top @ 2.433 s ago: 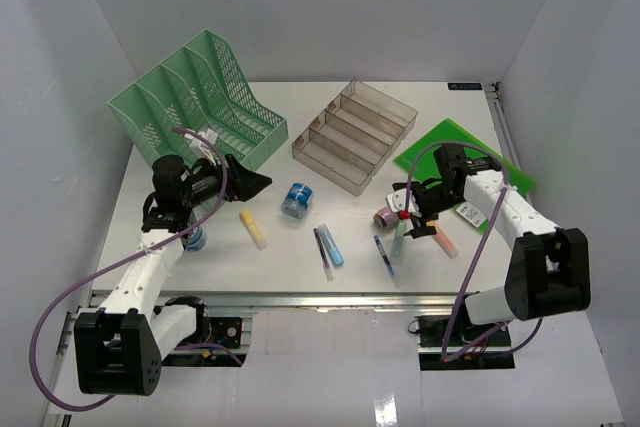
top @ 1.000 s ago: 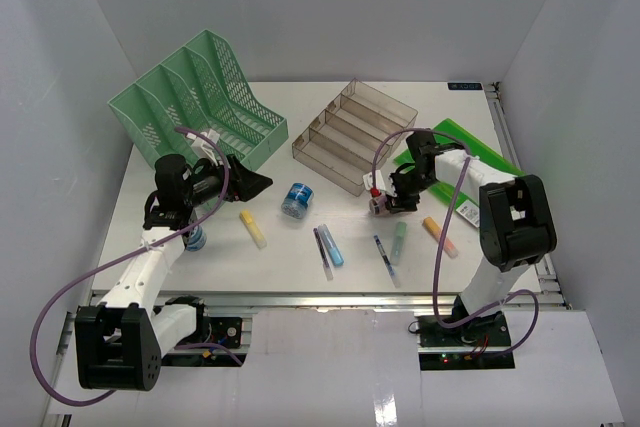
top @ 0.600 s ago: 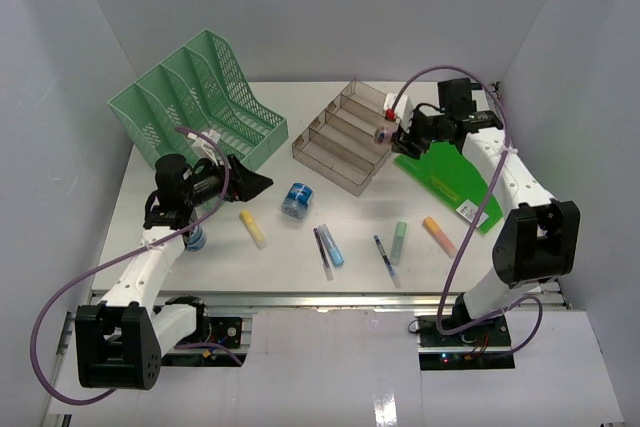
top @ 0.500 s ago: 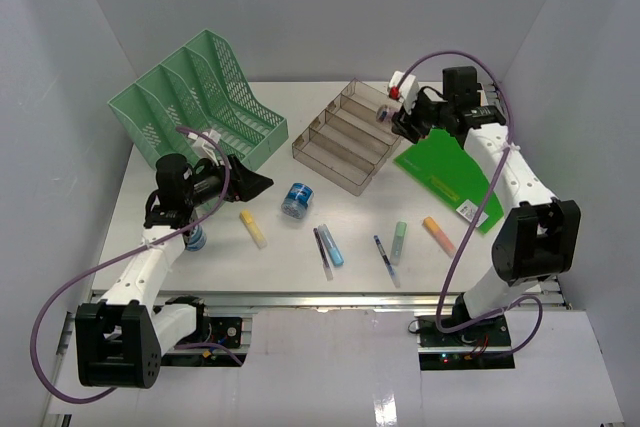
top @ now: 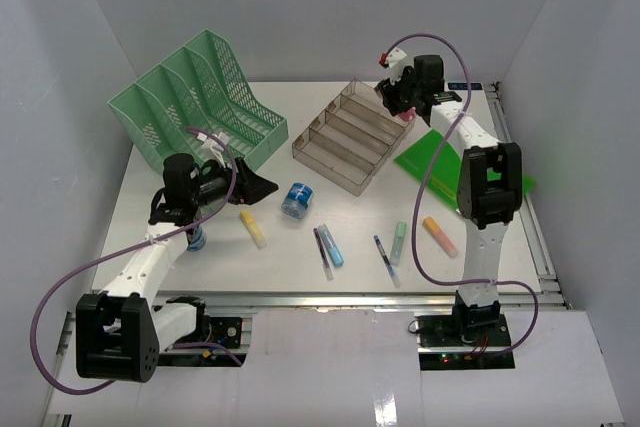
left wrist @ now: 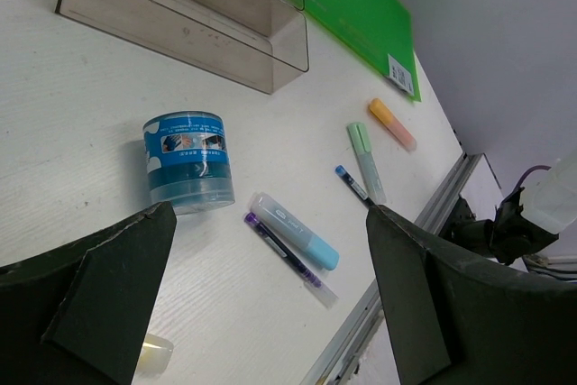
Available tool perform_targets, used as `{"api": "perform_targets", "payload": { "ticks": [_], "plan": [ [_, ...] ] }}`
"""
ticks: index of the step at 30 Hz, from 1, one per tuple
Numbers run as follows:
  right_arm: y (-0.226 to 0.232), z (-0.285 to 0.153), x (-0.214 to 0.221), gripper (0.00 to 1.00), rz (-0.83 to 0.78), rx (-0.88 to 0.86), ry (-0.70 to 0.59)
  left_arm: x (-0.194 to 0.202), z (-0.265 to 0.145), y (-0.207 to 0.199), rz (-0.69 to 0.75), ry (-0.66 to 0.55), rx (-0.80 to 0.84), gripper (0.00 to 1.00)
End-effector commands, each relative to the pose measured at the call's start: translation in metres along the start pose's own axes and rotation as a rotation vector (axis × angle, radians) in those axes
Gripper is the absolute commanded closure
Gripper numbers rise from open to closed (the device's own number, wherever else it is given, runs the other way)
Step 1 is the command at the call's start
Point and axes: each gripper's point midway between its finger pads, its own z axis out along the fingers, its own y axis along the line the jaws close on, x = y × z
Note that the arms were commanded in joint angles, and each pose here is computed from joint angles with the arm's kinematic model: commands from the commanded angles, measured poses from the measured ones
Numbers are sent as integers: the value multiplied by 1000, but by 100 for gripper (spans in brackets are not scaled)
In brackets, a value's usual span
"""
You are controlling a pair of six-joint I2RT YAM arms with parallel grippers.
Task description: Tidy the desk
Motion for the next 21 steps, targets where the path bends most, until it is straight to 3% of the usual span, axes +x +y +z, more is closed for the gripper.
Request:
{"api": "perform_targets", "payload": {
  "ticks": [1, 7, 9, 10, 11, 13, 15, 21],
  "plan": [
    [-42, 13, -51, 91, -15, 167, -160, -9, 2, -7, 46, -7, 18, 2],
    [-40, 39, -38, 80, -29, 149, -162, -6, 5, -6, 39, 8, 25, 2],
    [-37, 48, -28, 70, -34, 136, -151, -5, 6, -6, 37, 14, 29, 2],
    [-35, 50, -26, 60, -36, 132, -147, -4, 7, -6, 35, 18, 30, 2],
    [-34, 52, -22, 56, -35, 128, -141, -3, 7, -7, 34, 21, 32, 2],
    [-33, 54, -17, 26, -31, 126, -132, -1, 9, -8, 32, 28, 34, 2],
    [-31, 48, -21, 12, -22, 112, -138, 3, 12, -8, 29, 39, 31, 2],
    [-18, -13, -63, 2, 12, 15, -218, 16, 22, -7, 47, 82, -31, 2]
  ]
}}
